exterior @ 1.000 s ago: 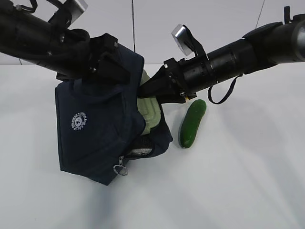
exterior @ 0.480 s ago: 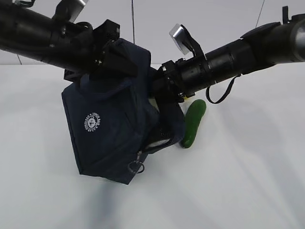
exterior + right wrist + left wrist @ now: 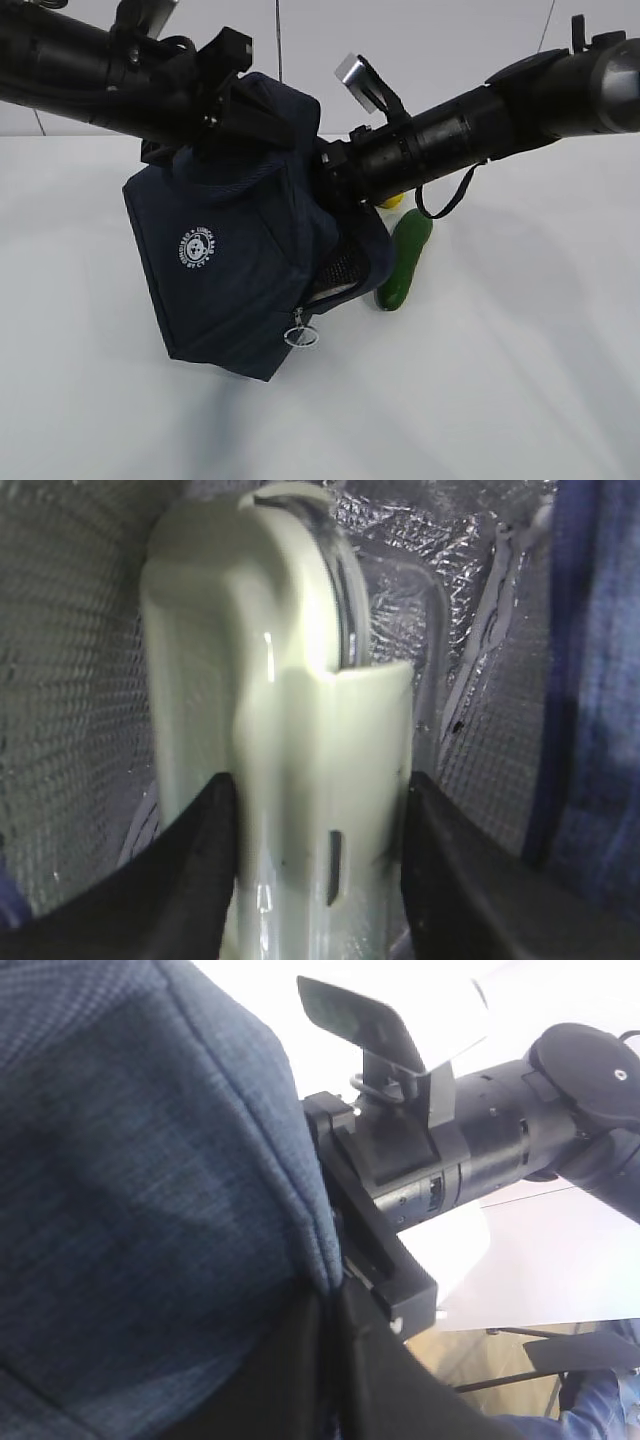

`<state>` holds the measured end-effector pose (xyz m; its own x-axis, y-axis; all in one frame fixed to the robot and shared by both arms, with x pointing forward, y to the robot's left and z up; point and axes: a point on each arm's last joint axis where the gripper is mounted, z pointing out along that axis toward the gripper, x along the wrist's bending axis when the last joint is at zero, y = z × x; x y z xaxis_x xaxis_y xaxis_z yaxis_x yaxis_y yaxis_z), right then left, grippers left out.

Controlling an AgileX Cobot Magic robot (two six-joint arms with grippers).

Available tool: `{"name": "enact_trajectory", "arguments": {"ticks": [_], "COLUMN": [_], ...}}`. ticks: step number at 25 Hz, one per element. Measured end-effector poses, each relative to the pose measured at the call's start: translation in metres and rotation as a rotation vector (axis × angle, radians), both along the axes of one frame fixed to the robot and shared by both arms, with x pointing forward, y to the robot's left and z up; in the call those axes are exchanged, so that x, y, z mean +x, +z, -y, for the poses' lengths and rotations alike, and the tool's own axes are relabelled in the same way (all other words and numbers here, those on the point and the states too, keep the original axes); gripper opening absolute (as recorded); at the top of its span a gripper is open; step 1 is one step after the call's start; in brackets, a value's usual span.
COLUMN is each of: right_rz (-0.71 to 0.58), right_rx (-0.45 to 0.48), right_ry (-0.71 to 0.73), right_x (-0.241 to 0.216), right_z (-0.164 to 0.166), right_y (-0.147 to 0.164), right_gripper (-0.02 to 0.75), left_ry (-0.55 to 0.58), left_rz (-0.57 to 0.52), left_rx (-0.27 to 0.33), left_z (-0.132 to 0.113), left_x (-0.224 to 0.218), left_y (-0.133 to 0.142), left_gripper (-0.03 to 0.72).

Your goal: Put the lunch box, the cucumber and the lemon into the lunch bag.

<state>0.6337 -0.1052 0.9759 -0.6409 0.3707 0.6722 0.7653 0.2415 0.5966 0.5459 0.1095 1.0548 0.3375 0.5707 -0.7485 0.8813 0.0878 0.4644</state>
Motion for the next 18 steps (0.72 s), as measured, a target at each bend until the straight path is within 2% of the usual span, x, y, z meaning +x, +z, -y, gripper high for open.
{"name": "enact_trajectory", "arguments": {"ticks": [9, 13, 14, 18], "right_rz": [0.013, 0.005, 0.003, -0.002], "right_rx": [-0.003, 0.027, 0.034, 0.04], "right_ry": [0.011, 0.0, -0.003, 0.009], "right_x": [0.0, 0.0008, 0.001, -0.0002], "right_z": [-0.001, -0.0021, -0.0024, -0.0026], "right_y": [-0.0023, 0.0007, 0.0012, 0.0016], "right_gripper": [0.375, 0.496, 0.519, 0.54], "left_ry": [0.0, -0.006, -0.01, -0.015], "left_rz": [0.002, 0.014, 0.023, 0.047], "left_rx": [-0.002, 0.005, 0.023, 0.074], "left_z": [0.0001, 0.0, -0.0007, -0.0027], "left_x": [0.0, 0.0002, 0.0003, 0.0016], "left_y": [0.0002, 0.0001, -0.001, -0.0056], "left_gripper": [-0.008, -0.008, -0.008, -0.008]}}
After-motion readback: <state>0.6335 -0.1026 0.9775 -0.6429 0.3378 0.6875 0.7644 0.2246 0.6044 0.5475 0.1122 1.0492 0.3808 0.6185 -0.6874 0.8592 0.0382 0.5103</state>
